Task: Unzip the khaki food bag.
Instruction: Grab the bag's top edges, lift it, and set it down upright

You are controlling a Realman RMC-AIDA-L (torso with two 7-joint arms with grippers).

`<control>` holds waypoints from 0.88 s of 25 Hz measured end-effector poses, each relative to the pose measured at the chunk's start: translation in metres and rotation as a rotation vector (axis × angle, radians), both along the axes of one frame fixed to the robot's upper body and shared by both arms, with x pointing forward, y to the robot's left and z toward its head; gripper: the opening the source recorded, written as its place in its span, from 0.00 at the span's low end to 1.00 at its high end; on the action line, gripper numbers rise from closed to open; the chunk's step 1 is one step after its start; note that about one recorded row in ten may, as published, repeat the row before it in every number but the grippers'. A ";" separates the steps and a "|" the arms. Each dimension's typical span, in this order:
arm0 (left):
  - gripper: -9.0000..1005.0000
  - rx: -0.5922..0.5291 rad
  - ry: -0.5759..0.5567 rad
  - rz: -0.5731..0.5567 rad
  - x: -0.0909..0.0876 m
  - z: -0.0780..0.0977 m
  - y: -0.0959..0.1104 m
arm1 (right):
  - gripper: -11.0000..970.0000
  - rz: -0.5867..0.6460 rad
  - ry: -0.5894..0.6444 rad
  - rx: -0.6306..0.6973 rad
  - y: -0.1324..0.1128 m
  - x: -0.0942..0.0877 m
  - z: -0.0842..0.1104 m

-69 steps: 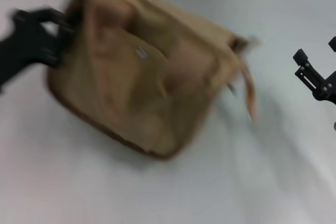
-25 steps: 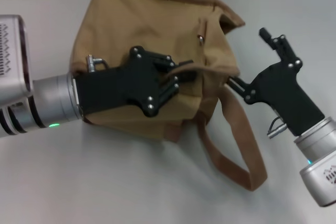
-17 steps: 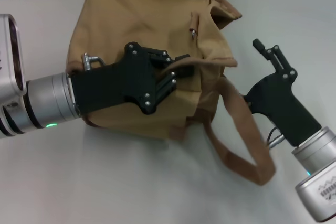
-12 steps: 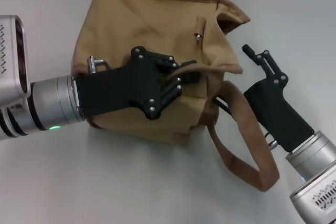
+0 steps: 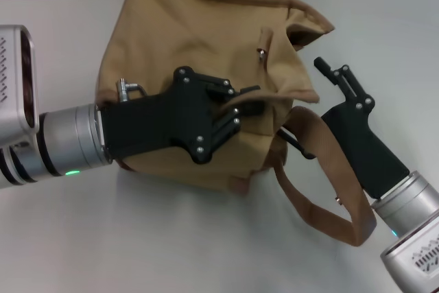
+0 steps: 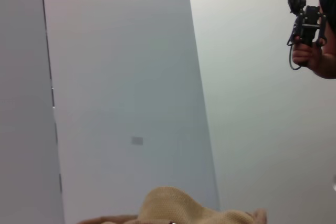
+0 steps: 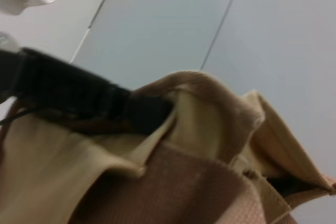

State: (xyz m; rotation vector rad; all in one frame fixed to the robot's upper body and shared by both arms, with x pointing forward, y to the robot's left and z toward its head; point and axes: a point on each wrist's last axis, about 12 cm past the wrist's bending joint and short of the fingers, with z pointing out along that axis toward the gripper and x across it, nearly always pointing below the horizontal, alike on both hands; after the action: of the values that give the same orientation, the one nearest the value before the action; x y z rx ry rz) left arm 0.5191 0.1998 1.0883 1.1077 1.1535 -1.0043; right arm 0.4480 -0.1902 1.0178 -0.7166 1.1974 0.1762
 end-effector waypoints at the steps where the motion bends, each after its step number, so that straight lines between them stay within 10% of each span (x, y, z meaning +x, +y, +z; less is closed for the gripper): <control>1: 0.07 0.001 0.002 -0.004 -0.001 0.000 -0.001 | 0.87 -0.006 0.003 0.013 0.000 0.001 0.001; 12: 0.07 -0.003 0.018 -0.008 -0.004 -0.004 -0.002 | 0.87 -0.022 0.006 0.053 0.004 0.005 0.005; 22: 0.07 0.000 0.020 -0.008 -0.005 -0.005 -0.001 | 0.62 -0.019 0.008 0.051 0.004 0.006 0.005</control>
State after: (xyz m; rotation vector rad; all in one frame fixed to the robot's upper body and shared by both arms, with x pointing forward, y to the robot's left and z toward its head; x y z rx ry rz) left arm 0.5142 0.1984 1.0837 1.1053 1.1657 -1.0232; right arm 0.4544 -0.1860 1.0227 -0.6608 1.2028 0.1935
